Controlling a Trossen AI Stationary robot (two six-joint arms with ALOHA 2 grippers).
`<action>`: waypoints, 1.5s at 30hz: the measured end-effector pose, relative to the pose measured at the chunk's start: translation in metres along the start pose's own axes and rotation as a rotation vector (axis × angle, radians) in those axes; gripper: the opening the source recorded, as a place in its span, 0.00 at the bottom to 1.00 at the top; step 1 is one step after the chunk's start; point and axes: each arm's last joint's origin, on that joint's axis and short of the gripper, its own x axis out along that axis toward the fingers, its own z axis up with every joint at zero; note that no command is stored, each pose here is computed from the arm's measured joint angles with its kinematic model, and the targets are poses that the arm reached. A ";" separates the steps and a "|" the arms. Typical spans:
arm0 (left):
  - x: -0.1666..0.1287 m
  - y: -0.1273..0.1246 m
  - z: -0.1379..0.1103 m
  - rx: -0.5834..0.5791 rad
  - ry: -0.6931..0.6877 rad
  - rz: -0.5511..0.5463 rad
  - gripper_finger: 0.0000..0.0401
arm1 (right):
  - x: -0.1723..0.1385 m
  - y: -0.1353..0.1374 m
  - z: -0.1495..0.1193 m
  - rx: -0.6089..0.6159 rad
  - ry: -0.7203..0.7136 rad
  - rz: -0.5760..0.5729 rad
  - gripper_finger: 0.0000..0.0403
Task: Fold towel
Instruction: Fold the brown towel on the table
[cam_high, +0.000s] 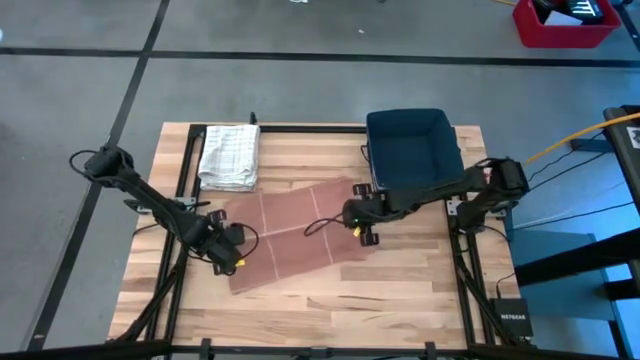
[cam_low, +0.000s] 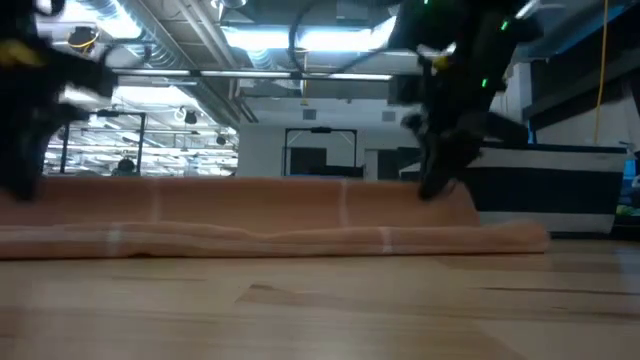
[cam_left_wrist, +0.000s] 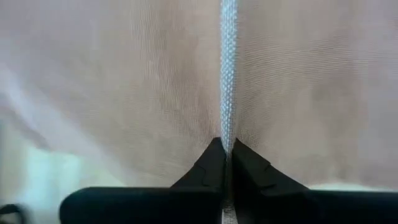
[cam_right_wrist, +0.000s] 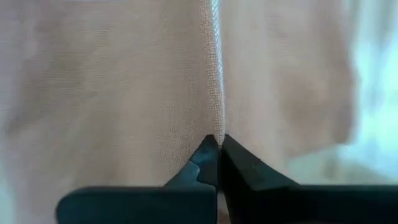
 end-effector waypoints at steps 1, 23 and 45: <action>-0.008 -0.001 0.003 0.014 -0.012 0.013 0.01 | -0.008 0.003 0.002 0.000 0.001 -0.019 0.03; -0.153 0.011 0.035 0.098 -0.173 0.150 0.01 | -0.154 0.044 0.031 0.256 -0.022 -0.285 0.01; -0.158 -0.044 0.029 -0.005 -0.353 -0.275 0.01 | -0.173 0.114 0.025 0.401 -0.035 0.142 0.01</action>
